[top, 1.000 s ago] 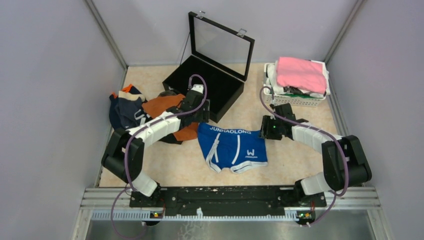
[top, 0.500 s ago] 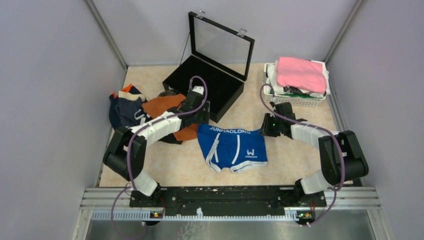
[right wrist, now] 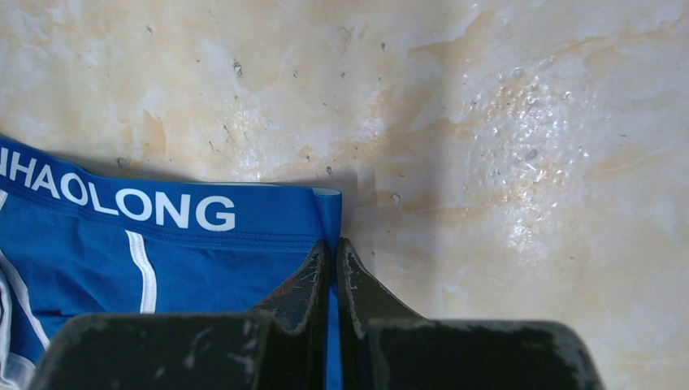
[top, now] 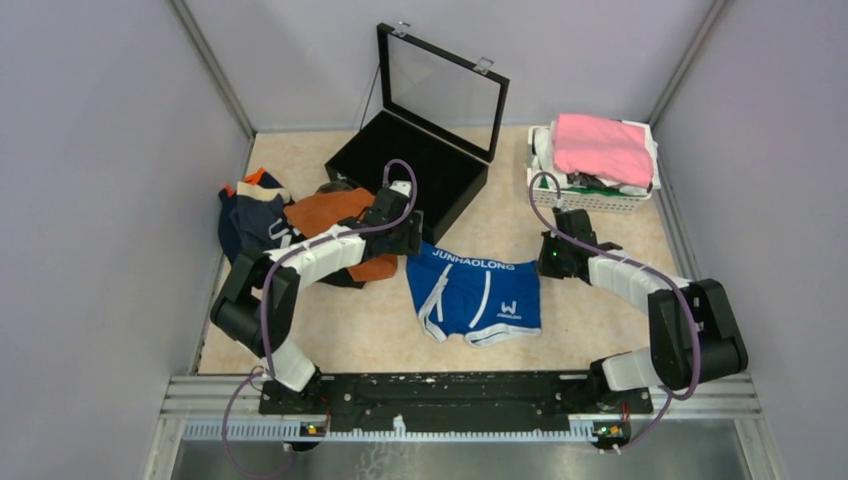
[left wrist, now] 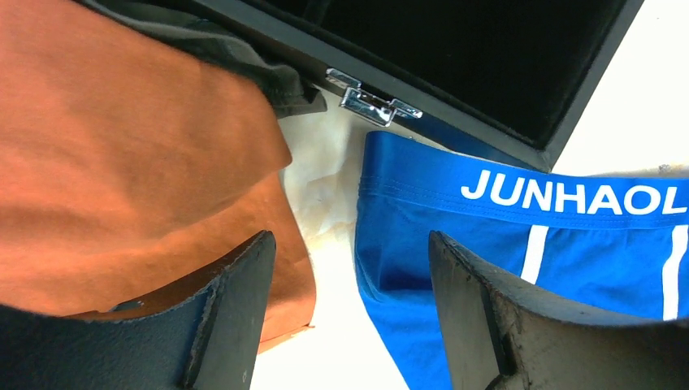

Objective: Roll the underwear
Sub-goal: Flatten out the underwear at the center of the board.

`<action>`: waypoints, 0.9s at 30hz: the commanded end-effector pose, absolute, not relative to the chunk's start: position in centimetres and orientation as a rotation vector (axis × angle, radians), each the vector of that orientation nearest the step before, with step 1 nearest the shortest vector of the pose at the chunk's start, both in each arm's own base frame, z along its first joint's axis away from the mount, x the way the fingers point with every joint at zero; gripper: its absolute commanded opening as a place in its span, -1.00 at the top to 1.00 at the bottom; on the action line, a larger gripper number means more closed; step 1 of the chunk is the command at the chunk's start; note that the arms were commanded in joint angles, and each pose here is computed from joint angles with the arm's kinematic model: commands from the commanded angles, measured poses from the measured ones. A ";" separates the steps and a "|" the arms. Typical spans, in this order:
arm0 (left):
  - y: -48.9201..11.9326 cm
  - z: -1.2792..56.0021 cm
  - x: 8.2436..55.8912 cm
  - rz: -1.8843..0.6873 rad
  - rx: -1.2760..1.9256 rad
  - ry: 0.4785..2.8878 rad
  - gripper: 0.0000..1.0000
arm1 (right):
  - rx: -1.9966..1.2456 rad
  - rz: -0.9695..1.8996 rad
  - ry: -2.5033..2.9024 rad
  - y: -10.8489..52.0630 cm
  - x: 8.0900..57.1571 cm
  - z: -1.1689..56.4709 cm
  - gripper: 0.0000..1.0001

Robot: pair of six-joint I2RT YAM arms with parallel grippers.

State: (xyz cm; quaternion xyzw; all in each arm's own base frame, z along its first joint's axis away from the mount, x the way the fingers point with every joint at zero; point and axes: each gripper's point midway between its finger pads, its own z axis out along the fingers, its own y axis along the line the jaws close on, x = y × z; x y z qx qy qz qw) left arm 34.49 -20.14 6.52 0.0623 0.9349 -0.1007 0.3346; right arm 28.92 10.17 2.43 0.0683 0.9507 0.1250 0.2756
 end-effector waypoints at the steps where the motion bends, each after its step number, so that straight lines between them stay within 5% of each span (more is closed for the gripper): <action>1: -21.7 6.1 35.2 -0.362 0.187 2.413 -0.49 | 0.194 0.301 2.521 9.4 29.3 3.6 1.00; 20: -23.7 3.7 36.8 -0.503 0.221 2.386 0.01 | 0.170 0.314 2.541 9.5 28.8 3.3 1.00; 27: -23.9 3.5 37.0 -0.518 0.233 2.371 0.54 | 0.159 0.346 2.516 9.9 28.9 4.0 1.00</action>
